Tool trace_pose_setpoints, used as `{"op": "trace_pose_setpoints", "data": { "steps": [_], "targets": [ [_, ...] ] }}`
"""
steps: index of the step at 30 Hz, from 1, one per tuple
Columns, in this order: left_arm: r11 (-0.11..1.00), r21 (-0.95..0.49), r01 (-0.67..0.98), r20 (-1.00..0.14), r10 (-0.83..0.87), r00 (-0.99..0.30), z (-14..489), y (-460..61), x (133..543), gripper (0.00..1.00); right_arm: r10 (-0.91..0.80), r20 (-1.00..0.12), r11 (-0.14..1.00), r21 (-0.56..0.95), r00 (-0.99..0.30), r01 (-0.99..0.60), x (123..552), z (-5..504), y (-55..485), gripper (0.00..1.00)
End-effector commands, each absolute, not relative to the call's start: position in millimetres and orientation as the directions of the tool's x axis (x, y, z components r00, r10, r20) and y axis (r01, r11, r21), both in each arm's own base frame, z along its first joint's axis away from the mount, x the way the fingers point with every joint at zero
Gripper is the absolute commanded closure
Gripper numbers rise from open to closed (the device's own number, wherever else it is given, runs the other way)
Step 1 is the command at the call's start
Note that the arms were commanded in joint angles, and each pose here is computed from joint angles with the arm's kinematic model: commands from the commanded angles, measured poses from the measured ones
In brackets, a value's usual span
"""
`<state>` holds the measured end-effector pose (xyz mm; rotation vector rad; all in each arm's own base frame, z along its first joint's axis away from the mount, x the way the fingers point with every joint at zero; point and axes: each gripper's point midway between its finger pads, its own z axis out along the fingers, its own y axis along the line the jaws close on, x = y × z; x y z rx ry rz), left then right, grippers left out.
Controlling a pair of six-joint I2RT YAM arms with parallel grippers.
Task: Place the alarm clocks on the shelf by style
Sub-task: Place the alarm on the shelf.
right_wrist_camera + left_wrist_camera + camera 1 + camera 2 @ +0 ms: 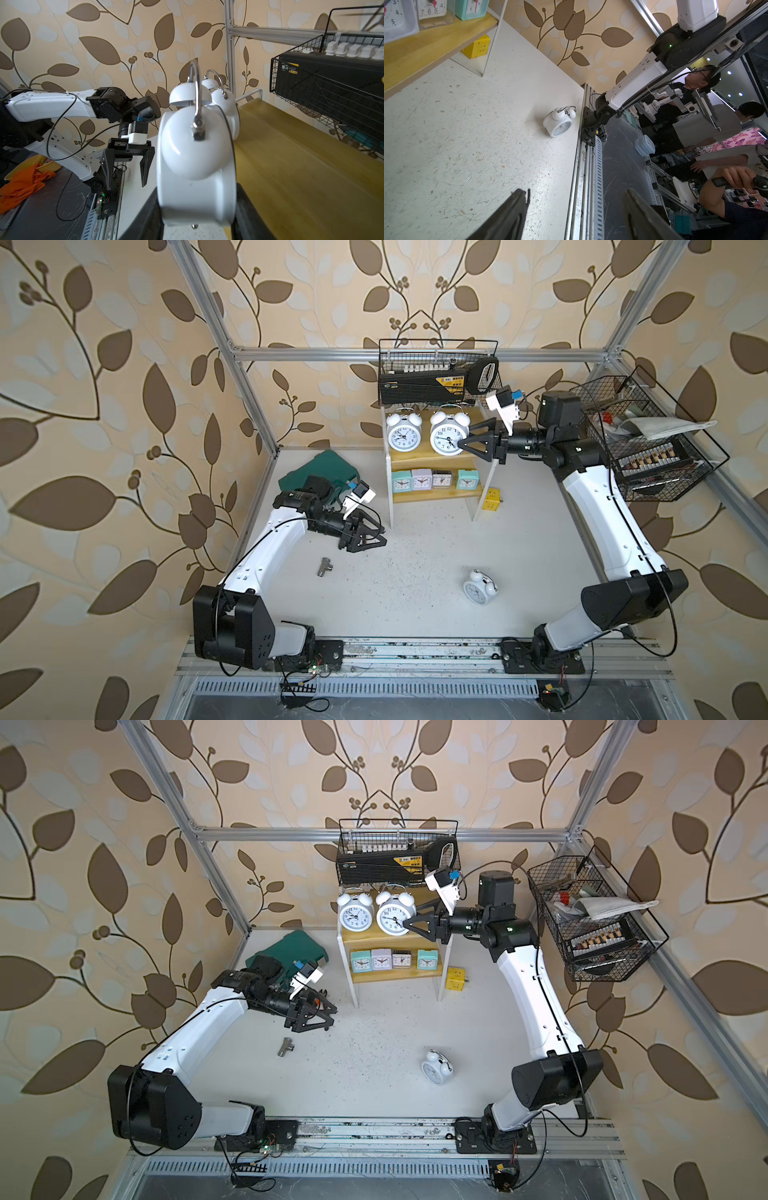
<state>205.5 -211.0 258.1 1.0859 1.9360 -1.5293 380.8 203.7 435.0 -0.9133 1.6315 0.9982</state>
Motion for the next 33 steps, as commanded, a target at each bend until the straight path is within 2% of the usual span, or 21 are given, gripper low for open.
{"op": "trace_pose_setpoints", "data": {
  "steps": [1, 11, 33],
  "targets": [
    [0.067, -0.572, 0.818, -0.775, 0.284, -0.565, 271, -208, 202, 0.24, -0.109, -0.976, 0.339, 0.141, -0.187, -0.930, 384, 445, 204, 0.66],
    [0.072, -0.572, 0.817, -0.775, 0.276, -0.568, 271, -206, 204, 0.24, -0.147, -0.962, 0.322, 0.172, -0.229, -0.931, 416, 430, 204, 0.64],
    [0.077, -0.575, 0.815, -0.775, 0.270, -0.572, 271, -204, 206, 0.24, -0.171, -0.952, 0.347, 0.182, -0.253, -0.920, 443, 406, 205, 0.59]
  ]
}}
